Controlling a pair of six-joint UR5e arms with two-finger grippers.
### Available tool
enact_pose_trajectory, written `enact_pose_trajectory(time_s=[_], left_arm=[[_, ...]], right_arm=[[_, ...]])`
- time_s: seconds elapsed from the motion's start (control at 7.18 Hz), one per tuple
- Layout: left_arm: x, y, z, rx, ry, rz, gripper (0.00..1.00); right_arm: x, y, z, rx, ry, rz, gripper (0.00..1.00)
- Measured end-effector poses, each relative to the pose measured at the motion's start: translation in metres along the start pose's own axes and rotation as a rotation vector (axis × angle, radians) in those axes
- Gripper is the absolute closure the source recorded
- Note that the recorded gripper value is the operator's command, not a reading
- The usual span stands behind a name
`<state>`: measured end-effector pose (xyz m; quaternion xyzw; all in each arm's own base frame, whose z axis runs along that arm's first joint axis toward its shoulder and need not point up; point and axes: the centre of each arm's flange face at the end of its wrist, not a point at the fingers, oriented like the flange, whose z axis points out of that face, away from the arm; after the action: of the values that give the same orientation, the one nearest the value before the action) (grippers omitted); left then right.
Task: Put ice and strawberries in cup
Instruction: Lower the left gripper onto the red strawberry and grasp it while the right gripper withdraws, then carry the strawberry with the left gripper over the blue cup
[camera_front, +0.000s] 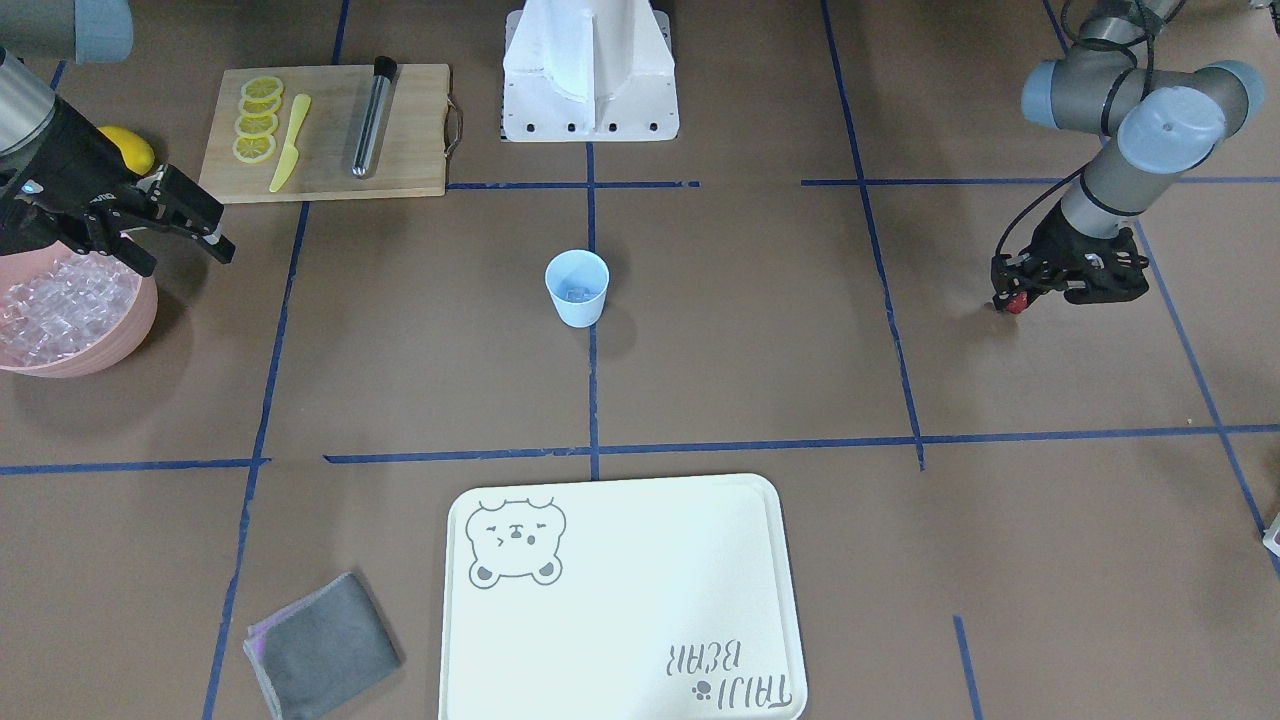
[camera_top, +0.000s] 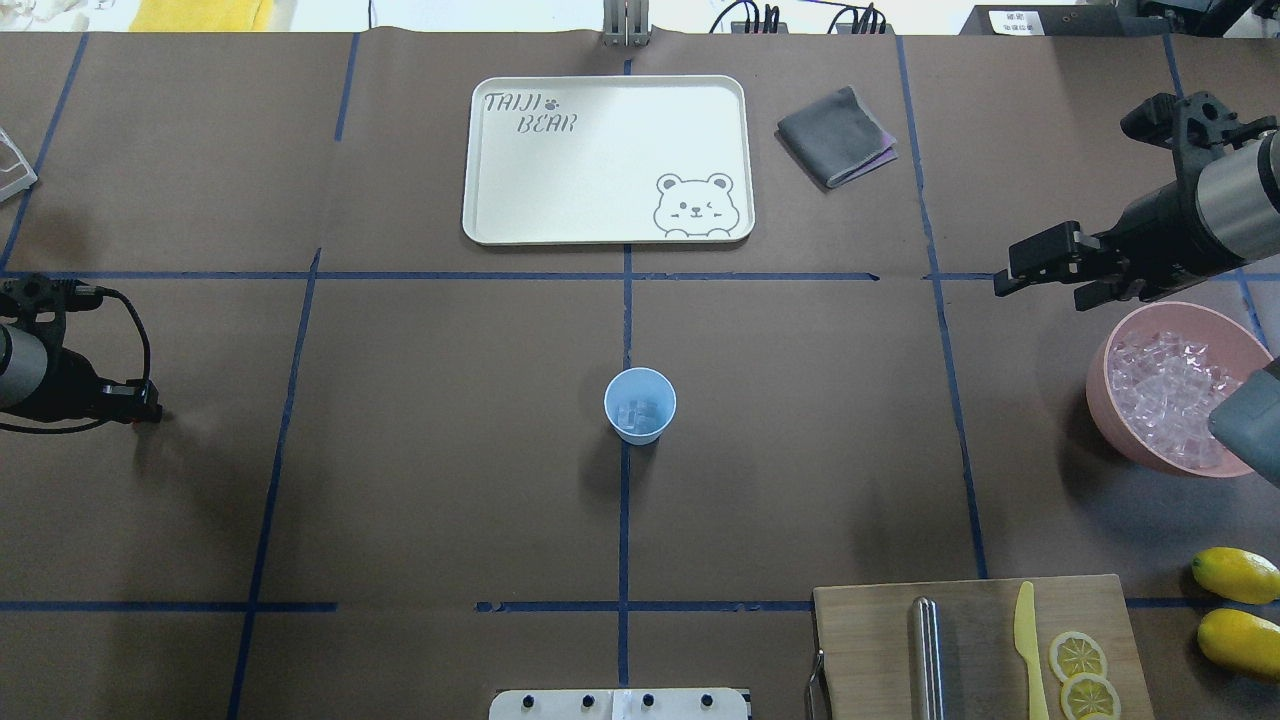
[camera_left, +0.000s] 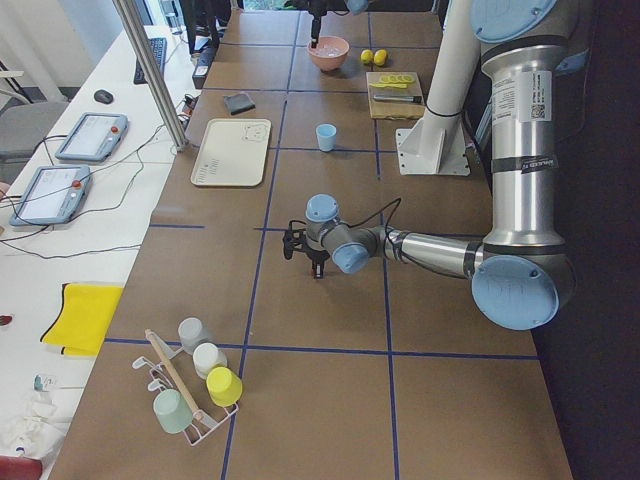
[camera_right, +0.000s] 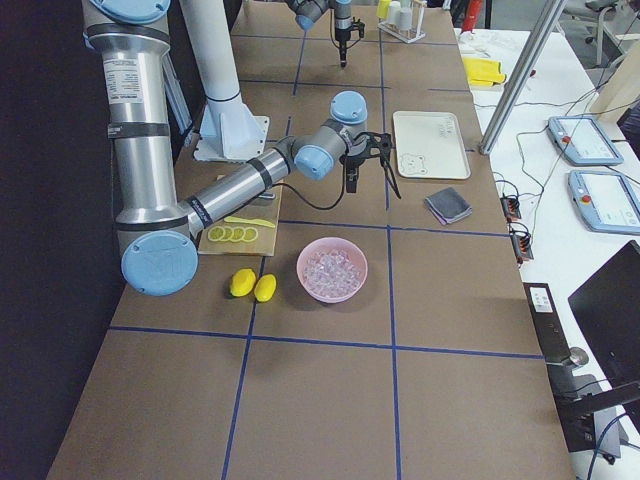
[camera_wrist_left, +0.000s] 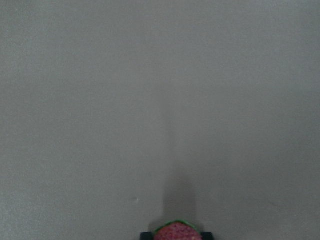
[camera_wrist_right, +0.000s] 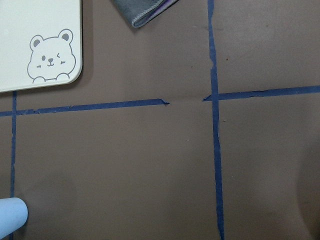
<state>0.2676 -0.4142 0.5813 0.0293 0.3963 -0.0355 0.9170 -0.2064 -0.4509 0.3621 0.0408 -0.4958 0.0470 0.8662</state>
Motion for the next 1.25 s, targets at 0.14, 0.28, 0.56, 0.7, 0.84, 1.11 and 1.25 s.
enact_pose_trajectory(time_s=[0.14,0.28,0.56,0.7,0.84,1.11,1.25], left_arm=[[0.008,0.001,-0.011,0.013,0.018,0.005,1.0],[0.024,0.001,-0.027,0.03,0.05,0.001,1.0],[0.092,-0.004,-0.074,0.058,0.149,-0.071,1.0],[0.15,-0.013,-0.1,0.056,0.204,-0.099,1.0],[0.217,-0.017,-0.122,0.04,0.245,-0.117,1.0],[0.349,0.014,-0.137,-0.015,0.281,-0.119,1.0],[0.395,0.033,-0.136,-0.017,0.286,-0.102,1.0]], right_arm=[[0.0,0.001,-0.001,0.0,-0.002,0.0,0.0],[0.001,0.001,-0.003,0.001,-0.004,-0.001,0.0],[0.016,0.003,-0.012,0.004,0.0,0.003,0.0],[0.033,0.004,-0.018,0.003,0.007,-0.005,0.0],[0.051,0.006,-0.024,0.0,0.016,-0.018,0.0],[0.075,0.009,-0.031,-0.002,0.029,-0.023,0.0],[0.081,0.01,-0.032,-0.002,0.033,-0.023,0.0]])
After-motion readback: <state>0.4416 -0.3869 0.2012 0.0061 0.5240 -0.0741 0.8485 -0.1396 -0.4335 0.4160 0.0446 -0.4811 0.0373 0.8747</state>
